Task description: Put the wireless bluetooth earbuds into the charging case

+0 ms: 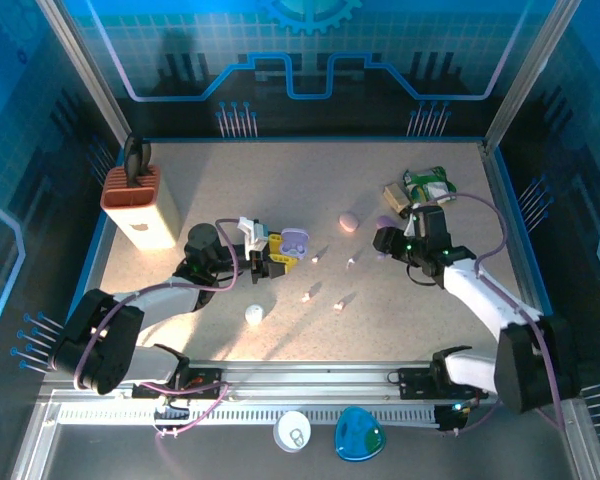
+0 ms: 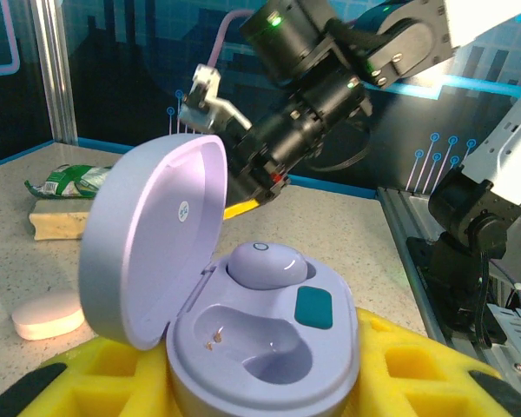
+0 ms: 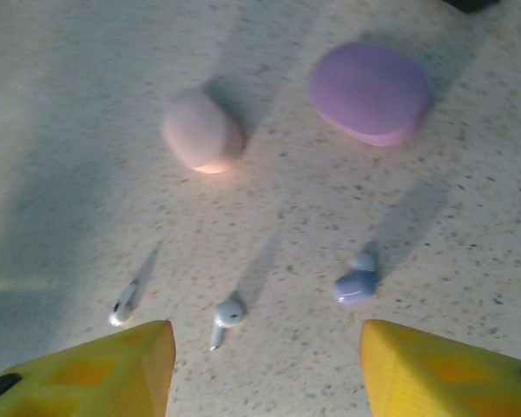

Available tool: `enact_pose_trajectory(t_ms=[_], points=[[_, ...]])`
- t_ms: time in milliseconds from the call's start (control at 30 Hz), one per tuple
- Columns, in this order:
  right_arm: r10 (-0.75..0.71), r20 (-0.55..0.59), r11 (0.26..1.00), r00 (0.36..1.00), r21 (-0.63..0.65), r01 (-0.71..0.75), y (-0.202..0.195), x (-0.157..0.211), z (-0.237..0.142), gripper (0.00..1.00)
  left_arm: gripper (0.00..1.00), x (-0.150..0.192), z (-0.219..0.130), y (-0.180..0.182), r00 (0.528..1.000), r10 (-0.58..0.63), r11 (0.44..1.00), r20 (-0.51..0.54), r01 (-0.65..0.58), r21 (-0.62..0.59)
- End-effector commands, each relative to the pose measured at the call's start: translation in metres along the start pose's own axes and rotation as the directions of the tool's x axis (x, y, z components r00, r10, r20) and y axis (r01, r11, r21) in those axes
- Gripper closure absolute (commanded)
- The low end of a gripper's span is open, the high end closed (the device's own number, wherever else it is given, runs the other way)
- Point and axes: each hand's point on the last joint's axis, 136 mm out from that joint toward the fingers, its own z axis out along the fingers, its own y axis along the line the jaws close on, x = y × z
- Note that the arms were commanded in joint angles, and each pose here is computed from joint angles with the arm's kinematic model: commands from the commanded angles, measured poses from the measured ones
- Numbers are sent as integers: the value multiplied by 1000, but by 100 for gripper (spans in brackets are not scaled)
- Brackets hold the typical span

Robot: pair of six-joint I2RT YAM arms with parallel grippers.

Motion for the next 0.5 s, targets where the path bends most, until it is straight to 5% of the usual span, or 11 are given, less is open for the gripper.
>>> enact_pose_trajectory(t_ms=[0,200,467], points=[[100,17,995,995,3,-101,-12,-9,16,44,70,0,-2,2,1000,17,1000,8,-17,-8],[176,18,984,984,-15,-176,-27,-2,40,52,70,3,-1,4,1000,13,1000,1,-13,-13],[93,-101,995,991,-28,-96,-25,4,63,51,70,4,0,6,1000,4,1000,0,-4,-8]])
